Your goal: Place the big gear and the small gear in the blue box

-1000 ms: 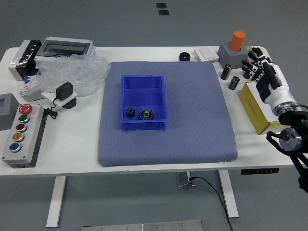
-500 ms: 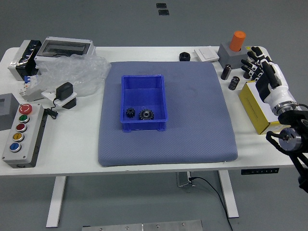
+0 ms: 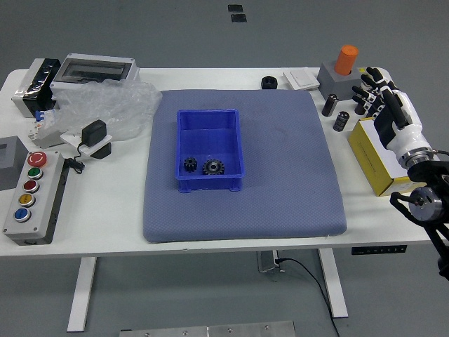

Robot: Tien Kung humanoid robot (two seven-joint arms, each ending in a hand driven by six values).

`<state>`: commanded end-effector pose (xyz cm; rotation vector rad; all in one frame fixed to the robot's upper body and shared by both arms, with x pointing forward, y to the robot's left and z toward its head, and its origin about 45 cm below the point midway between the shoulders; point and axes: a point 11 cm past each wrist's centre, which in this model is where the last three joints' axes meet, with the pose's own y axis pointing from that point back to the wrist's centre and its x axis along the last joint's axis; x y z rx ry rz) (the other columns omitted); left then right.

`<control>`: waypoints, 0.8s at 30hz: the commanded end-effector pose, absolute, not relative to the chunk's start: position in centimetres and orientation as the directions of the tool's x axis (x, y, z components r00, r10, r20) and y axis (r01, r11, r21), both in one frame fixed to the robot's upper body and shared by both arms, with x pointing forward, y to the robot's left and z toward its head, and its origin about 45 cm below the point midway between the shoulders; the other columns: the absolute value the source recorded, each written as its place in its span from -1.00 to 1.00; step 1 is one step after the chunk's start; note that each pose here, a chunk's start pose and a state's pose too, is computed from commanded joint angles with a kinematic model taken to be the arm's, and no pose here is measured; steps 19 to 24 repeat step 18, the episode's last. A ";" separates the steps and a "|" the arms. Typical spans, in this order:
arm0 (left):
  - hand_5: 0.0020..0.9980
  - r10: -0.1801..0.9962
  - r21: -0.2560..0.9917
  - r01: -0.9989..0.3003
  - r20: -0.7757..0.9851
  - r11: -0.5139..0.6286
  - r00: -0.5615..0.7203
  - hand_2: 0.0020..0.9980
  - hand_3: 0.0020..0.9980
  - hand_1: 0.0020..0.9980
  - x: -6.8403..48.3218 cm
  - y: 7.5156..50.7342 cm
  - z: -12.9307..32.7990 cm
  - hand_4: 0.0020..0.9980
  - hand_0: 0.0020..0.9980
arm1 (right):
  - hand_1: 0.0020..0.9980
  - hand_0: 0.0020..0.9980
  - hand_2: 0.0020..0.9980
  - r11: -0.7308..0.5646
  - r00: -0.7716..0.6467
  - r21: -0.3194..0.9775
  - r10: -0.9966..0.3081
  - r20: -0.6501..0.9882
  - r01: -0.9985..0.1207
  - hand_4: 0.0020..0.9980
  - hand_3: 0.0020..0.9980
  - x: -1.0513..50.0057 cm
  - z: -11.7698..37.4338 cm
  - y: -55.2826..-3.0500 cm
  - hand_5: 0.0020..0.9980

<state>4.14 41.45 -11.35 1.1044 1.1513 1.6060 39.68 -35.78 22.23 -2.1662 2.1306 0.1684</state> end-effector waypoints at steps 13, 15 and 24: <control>-1.00 0.953 0.969 -0.136 0.170 -0.208 -0.250 0.56 0.66 0.39 4.5 41.2 -11.4 0.23 0.45 | 0.60 0.71 0.80 -0.030 0.027 0.017 -0.990 -0.137 -0.999 0.64 0.75 39.5 22.1 -35.6 0.21; -1.00 0.954 0.969 -0.136 0.169 -0.207 -0.249 0.56 0.66 0.39 4.5 41.2 -11.4 0.23 0.45 | 0.60 0.71 0.80 -0.031 0.029 0.019 -0.990 -0.137 -0.999 0.64 0.75 39.4 22.0 -35.6 0.21; -1.00 0.954 0.969 -0.137 0.168 -0.207 -0.249 0.56 0.66 0.39 4.6 41.1 -11.4 0.23 0.45 | 0.60 0.71 0.80 -0.034 0.031 0.020 -0.990 -0.138 -0.999 0.64 0.75 39.4 22.0 -35.4 0.21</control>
